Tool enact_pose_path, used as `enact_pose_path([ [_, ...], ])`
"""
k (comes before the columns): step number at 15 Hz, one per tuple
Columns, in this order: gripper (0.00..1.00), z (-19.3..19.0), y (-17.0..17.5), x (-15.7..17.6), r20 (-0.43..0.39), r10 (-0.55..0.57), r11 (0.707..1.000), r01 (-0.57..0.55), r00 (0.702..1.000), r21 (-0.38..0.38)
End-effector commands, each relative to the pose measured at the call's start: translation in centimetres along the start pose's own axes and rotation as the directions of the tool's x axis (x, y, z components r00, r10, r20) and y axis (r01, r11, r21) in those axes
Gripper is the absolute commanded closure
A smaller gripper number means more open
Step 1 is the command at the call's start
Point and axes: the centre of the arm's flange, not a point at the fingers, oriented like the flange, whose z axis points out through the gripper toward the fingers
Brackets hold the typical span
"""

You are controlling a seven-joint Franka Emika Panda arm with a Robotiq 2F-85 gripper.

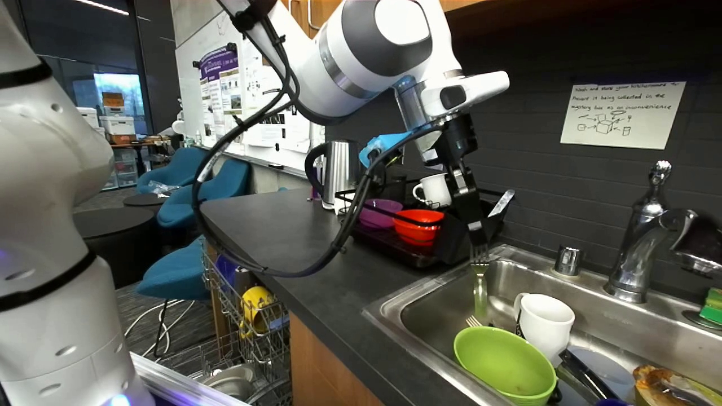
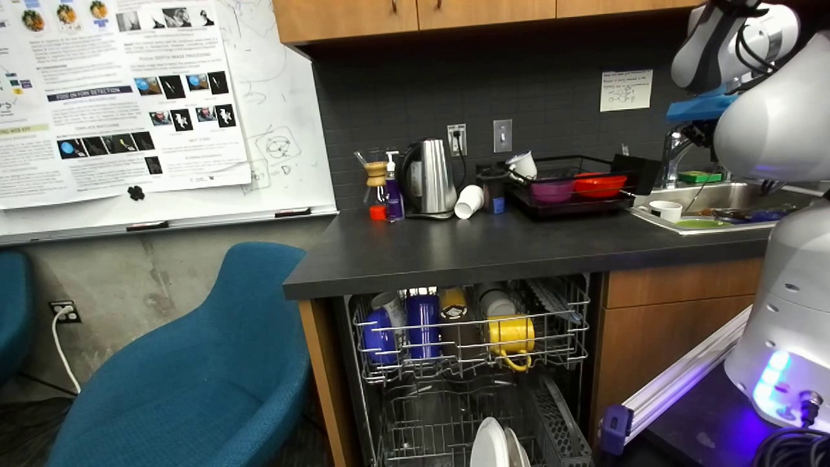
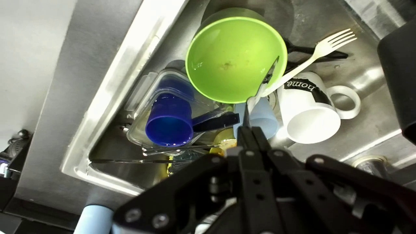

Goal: Put the fork in the sink

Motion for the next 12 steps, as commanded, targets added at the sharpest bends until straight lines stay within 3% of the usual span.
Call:
enact_pose_path([
  [1, 1.0, 1.0, -0.7, 0.7, -0.014, 0.003, 1.0, -0.003, 1.0, -0.022],
  [5, 1.0, 1.0, -1.8, 0.0, 0.002, -0.007, 1.0, 0.007, 1.0, -0.001],
  [12, 1.0, 0.0, -6.4, -4.5, 0.011, -0.121, 0.992, 0.12, 0.993, 0.045],
])
